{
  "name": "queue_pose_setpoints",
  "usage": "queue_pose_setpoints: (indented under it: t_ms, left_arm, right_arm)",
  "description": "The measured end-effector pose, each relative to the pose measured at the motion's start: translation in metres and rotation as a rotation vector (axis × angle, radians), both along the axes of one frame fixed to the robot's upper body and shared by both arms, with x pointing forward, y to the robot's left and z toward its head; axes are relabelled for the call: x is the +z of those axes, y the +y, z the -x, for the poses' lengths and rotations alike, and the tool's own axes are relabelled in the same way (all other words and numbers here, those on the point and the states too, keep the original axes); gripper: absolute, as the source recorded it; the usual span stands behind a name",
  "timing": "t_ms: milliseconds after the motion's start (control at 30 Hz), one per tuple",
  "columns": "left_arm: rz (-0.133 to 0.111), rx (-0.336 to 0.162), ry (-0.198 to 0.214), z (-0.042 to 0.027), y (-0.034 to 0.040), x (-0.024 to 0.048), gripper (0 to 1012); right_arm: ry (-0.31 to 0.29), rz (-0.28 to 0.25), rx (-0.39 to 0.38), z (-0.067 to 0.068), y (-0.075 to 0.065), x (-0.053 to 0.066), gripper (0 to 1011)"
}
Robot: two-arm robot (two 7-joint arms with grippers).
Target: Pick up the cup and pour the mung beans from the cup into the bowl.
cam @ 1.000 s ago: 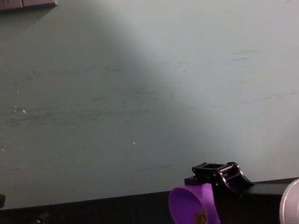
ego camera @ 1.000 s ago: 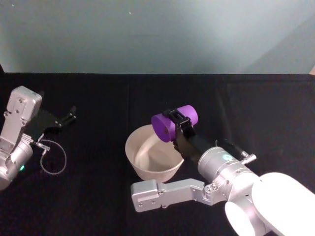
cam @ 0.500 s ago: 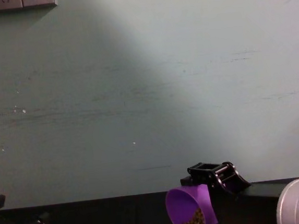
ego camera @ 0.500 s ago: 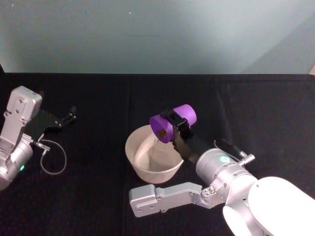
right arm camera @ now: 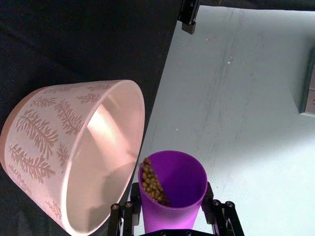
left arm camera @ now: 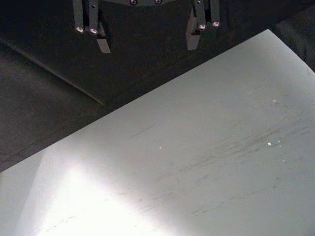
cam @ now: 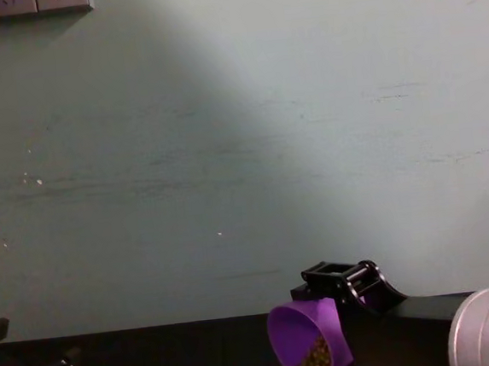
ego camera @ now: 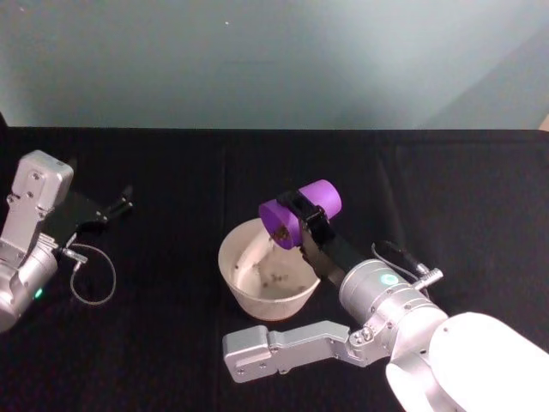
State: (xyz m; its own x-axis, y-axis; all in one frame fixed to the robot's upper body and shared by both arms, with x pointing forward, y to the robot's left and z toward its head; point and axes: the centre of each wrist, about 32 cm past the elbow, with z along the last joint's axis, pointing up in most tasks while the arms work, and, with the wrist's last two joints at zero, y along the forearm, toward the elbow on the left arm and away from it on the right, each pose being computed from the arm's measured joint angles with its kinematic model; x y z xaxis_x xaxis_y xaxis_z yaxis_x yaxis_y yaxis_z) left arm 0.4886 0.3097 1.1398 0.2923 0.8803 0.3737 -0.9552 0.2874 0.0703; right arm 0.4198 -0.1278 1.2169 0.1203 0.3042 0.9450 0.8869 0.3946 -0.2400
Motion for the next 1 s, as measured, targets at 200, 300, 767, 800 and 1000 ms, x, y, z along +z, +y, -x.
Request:
queue_pose_setpoints:
  t_ms: [200, 300, 767, 800, 1000]
  left_arm:
    - [0.0, 0.0, 0.0, 0.0, 0.0, 0.0, 1000]
    - [0.0, 0.0, 0.0, 0.0, 0.0, 0.0, 1000]
    - [0.0, 0.0, 0.0, 0.0, 0.0, 0.0, 1000]
    - [0.0, 0.0, 0.0, 0.0, 0.0, 0.0, 1000]
    - [0.0, 0.0, 0.0, 0.0, 0.0, 0.0, 1000]
  right_arm:
    - [-0.003, 0.007, -0.002, 0.0007, -0.0005, 0.0001, 729]
    - [-0.007, 0.017, -0.001, 0.0013, -0.0004, 0.0003, 729]
    - [-0.011, 0.029, 0.005, 0.0029, 0.0005, 0.0044, 729]
    - [-0.011, 0.03, 0.006, 0.0029, 0.0005, 0.0044, 729]
    - [-0.01, 0.032, 0.005, 0.0033, 0.0005, 0.0047, 729]
